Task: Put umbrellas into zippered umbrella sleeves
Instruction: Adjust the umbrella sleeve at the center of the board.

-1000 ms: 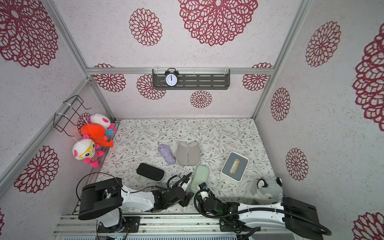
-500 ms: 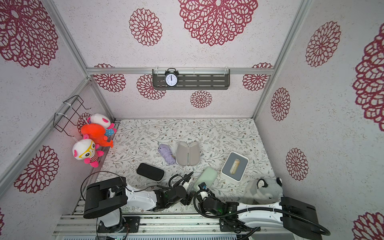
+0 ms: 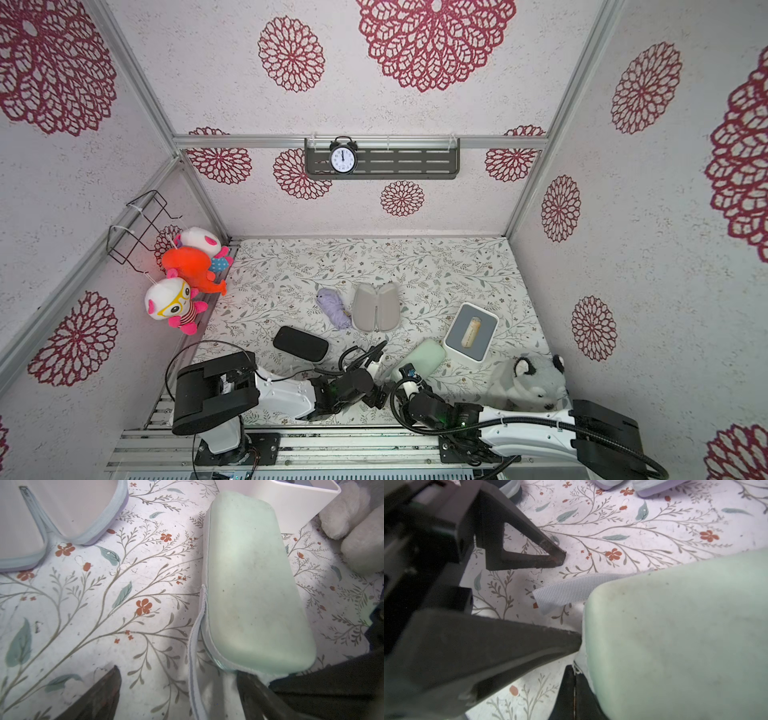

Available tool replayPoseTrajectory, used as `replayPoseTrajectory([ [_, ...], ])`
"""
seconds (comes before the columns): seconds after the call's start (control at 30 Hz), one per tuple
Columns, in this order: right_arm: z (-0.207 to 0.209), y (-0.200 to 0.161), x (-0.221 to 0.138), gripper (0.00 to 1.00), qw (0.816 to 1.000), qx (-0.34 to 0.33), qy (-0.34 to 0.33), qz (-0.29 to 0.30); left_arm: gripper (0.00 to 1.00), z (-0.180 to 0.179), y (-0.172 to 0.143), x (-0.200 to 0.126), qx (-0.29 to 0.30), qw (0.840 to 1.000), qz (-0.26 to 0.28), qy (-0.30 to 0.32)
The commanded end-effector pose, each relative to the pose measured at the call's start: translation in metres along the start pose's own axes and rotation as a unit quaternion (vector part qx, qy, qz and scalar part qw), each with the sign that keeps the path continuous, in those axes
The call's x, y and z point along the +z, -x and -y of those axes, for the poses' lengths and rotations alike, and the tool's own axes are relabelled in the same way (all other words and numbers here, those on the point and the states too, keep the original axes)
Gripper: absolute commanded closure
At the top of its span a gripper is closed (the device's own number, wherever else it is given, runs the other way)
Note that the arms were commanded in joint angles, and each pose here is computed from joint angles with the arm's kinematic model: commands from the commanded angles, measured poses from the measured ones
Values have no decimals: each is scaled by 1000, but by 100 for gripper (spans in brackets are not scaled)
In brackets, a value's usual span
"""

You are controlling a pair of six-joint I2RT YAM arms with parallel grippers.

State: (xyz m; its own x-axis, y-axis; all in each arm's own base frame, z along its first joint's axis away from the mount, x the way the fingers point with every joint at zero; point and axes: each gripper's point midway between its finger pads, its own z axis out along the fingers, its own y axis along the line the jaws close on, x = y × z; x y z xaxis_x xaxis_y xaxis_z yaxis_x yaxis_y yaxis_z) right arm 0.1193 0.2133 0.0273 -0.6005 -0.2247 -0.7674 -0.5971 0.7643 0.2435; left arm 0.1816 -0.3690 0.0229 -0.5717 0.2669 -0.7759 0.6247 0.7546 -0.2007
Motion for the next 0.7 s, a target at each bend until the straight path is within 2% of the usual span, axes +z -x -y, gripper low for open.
replayPoseTrajectory([
  [0.0, -47, 29, -5, 100, 995, 5, 96, 25, 8, 21, 6, 10, -25, 998, 2, -53],
  [0.2, -48, 30, -2, 100, 996, 4, 89, 21, 3, 30, 8, 12, -29, 997, 1, -77],
  [0.27, -40, 29, -1, 100, 997, 14, 78, 19, 0, 28, 10, 8, -31, 997, 5, -77],
  [0.4, -27, 28, -4, 100, 998, 34, 58, 22, 1, 15, 16, -5, -38, 997, 15, -66],
  [0.53, -15, 21, -9, 100, 998, 51, 37, 12, 2, 3, 35, -23, -43, 996, 38, -68],
  [0.67, -4, 10, -9, 100, 998, 65, 19, -3, 2, 8, 65, -29, -35, 994, 62, -83],
])
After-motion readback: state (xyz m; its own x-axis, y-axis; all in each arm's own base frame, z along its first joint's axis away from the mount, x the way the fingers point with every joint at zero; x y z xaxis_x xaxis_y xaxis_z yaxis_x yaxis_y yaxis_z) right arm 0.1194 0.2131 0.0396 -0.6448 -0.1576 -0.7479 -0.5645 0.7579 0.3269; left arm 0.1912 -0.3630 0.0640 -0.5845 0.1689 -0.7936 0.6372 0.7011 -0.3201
